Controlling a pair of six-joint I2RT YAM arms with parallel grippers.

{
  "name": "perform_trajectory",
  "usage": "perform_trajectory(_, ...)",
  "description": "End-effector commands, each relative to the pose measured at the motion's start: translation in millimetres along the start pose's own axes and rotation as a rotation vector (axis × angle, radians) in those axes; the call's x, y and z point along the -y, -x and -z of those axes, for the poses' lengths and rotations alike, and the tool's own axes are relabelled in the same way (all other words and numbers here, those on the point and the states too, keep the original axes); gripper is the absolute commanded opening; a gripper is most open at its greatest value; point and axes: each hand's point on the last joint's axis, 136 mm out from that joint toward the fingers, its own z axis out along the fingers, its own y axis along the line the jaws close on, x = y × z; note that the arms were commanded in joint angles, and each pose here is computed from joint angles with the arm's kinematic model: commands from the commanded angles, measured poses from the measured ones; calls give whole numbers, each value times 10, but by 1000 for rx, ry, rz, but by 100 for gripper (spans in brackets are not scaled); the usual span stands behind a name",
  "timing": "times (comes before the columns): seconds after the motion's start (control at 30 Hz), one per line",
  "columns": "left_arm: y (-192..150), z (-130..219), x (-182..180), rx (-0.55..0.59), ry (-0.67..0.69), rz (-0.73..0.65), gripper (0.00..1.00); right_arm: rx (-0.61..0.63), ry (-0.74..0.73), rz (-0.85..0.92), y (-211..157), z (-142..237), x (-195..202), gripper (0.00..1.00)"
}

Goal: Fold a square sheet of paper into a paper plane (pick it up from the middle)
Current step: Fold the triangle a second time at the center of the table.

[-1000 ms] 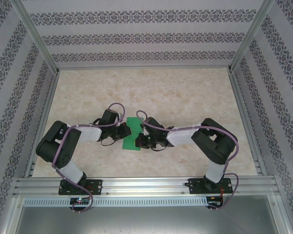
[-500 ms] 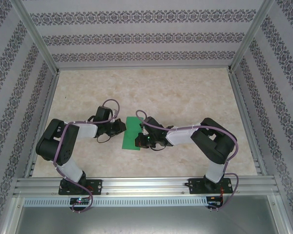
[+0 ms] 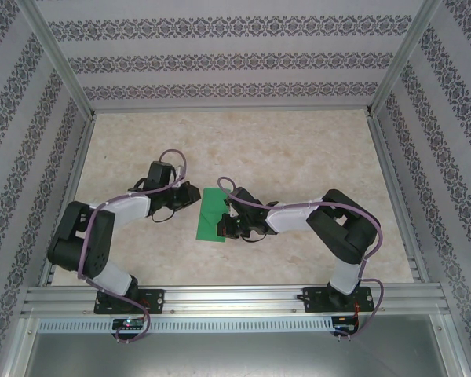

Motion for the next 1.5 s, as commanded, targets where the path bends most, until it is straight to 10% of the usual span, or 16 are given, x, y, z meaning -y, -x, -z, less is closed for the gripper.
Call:
perform_trajectory(0.0,-197,72,214,-82,-84,-10,14,-96,-162,-44,-309,-117,460,3)
perform_trajectory(1.47,-654,-430,-366,-260,92,26,8,-13,-47,1,341,-255,-139,7)
